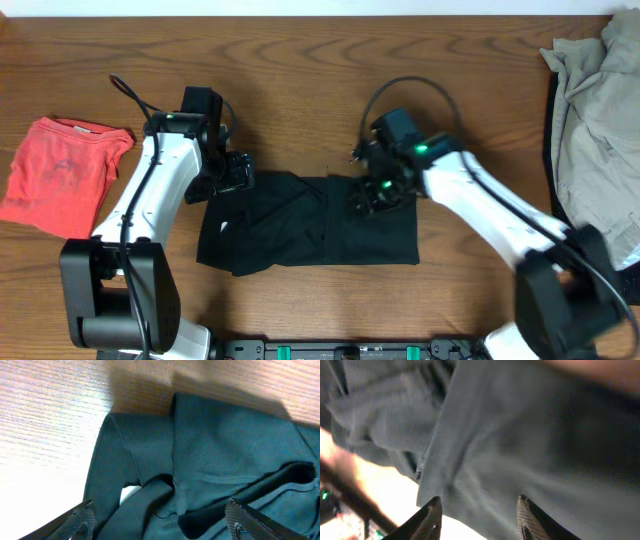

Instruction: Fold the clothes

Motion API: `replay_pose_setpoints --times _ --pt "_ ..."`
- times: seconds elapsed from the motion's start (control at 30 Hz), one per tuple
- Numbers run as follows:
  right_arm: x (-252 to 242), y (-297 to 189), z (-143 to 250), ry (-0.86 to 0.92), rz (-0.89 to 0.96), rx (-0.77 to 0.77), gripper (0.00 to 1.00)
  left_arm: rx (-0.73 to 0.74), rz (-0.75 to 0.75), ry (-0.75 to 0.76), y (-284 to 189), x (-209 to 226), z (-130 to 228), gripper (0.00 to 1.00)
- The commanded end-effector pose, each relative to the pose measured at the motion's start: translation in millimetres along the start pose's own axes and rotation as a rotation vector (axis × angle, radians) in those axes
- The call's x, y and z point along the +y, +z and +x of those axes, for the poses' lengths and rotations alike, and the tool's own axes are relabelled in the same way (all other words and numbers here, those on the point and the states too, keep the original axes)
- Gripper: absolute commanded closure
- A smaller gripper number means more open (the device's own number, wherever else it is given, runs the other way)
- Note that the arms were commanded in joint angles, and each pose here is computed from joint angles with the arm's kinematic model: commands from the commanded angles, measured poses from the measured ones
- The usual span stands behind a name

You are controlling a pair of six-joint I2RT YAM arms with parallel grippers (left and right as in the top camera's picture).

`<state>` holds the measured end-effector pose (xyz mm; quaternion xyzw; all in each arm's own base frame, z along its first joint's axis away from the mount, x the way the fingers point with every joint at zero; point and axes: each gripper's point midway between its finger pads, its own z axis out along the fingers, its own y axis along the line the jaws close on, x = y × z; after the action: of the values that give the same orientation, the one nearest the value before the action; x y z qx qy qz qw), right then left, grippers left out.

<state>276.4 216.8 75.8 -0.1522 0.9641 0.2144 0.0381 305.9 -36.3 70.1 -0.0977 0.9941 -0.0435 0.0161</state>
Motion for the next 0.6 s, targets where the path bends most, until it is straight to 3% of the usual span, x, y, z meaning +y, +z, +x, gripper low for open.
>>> replay_pose_setpoints --times 0.0,0.33,0.57 --pt "-14.1 -25.4 -11.8 0.009 0.096 -0.089 0.5 0.043 -0.037 0.043 15.9 10.8 4.3 0.16" --pt "-32.8 -29.2 -3.5 0.032 0.193 -0.067 0.49 0.269 -0.076 0.026 61.5 25.1 30.7 0.16" --pt "-33.5 -29.5 -5.2 0.03 0.198 -0.074 0.48 0.388 -0.004 0.003 80.4 14.9 53.0 0.18"
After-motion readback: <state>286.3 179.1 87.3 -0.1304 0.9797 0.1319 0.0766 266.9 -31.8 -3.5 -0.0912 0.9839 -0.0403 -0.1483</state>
